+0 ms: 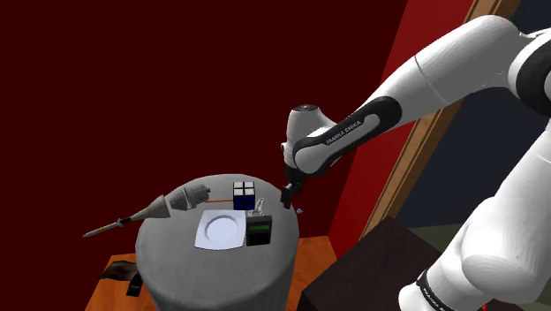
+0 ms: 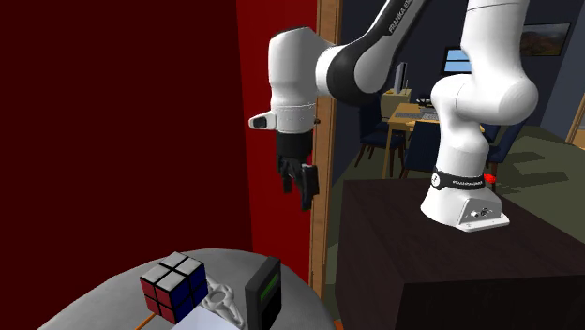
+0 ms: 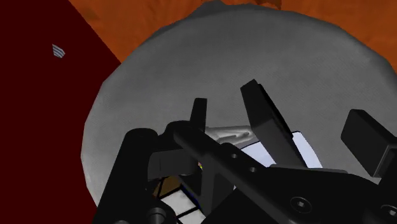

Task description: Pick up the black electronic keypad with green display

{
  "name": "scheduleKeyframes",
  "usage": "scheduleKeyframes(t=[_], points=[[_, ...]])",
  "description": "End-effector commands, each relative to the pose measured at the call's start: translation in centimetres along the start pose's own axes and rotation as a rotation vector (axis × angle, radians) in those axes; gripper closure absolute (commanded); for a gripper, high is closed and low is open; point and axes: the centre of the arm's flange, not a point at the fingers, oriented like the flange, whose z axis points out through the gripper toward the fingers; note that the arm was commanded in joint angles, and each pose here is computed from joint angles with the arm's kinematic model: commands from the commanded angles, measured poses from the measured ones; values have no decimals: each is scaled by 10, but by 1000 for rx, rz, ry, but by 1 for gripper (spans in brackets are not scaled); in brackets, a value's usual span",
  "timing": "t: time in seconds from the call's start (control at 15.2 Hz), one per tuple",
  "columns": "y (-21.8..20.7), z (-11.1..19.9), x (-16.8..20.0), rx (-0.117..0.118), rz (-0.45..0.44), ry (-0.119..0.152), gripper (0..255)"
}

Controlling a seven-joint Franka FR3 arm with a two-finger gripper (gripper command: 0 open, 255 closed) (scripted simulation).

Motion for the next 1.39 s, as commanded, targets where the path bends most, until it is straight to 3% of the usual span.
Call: scheduleKeyframes(t=[0.0, 0.46, 1.06, 1.12, 1.32], points=[[-5, 24, 14, -1, -37, 4, 0], [-26, 94, 61, -6, -156, 12, 0], [-25, 134, 62, -6, -156, 12, 0], [-25, 134, 62, -7, -156, 12, 255], [-25, 134, 62, -7, -156, 12, 255]])
